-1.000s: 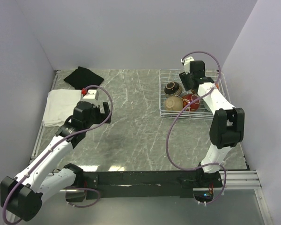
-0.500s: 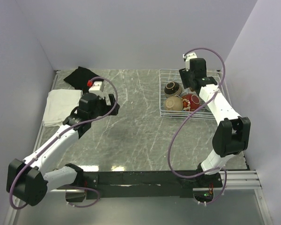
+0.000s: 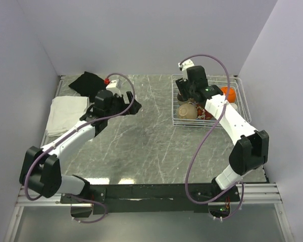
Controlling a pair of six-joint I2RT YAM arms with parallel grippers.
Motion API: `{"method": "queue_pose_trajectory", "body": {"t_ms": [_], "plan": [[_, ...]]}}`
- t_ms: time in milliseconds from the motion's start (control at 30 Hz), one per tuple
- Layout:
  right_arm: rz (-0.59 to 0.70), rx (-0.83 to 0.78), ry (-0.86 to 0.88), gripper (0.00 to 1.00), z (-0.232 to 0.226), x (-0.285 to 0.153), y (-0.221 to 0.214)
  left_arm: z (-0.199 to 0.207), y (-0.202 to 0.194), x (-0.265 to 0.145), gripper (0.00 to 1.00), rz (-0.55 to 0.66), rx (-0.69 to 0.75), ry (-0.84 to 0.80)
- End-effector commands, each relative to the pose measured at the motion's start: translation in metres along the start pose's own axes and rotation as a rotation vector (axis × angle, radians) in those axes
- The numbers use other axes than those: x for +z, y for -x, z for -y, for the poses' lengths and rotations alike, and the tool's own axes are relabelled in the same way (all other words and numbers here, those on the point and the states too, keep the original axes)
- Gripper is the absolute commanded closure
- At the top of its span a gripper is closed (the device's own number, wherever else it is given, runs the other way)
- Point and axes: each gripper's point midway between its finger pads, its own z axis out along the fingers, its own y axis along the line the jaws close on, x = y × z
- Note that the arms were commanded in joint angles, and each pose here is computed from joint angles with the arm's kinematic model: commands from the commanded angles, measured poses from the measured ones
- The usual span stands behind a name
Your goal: Unload the bowls from the dish rack
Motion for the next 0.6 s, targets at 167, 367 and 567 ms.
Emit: {"method": "queue_pose_trajectory", "body": {"t_ms": [167,367,567], "plan": [[0.194,0.095,0.072,1.00,-0.019,-0.039,0.065,0.035,0.025,0.023,0.01,0.035,-0.019,-0.146],[0.254,0.159,0.239,1.00,-0.054,-0.057,0.087,0.045,0.026,0.042,0.01,0.025,-0.056,-0.207],[0.278,0.222,0.392,1.00,-0.085,-0.071,0.094,0.055,0.025,0.058,0.01,0.016,-0.079,-0.270]]}}
